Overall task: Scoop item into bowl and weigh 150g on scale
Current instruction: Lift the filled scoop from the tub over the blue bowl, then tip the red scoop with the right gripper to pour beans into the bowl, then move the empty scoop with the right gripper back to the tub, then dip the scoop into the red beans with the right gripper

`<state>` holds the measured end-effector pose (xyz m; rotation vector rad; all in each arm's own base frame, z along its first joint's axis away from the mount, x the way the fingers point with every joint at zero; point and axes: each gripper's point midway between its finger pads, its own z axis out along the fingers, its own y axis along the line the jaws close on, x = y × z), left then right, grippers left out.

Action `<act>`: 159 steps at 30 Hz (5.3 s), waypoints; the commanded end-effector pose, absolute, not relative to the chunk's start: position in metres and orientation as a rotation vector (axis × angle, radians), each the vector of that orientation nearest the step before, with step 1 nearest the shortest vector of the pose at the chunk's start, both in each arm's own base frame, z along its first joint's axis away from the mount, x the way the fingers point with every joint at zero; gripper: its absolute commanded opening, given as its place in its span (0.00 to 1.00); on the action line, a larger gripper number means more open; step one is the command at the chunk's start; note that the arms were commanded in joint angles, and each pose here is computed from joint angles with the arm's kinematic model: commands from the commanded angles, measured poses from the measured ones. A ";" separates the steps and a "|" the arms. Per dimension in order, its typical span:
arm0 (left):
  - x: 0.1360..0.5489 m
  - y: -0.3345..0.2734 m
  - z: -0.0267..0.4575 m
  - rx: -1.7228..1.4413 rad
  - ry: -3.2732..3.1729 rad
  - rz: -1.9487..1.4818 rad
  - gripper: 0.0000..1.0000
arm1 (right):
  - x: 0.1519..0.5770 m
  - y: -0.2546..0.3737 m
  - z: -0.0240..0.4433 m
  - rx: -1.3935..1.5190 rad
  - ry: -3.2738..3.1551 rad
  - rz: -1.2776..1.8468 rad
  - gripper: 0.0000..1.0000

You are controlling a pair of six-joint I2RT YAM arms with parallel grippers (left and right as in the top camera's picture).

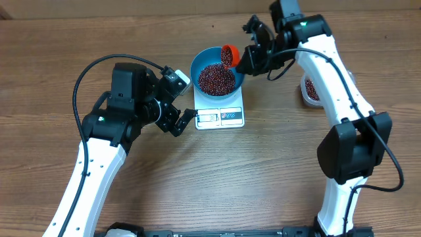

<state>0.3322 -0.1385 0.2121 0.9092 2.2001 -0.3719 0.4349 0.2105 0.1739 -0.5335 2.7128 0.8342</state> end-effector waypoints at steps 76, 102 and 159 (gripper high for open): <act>0.334 -0.136 0.213 0.891 2.204 -0.374 1.00 | 0.428 0.087 0.260 -0.410 2.660 0.245 0.04; 0.334 -0.136 0.213 0.891 2.204 -0.374 1.00 | 0.375 -0.073 0.167 0.036 3.107 0.087 0.04; 0.334 -0.136 0.213 0.891 2.205 -0.373 1.00 | 0.389 -0.036 0.076 -0.062 3.093 0.419 0.04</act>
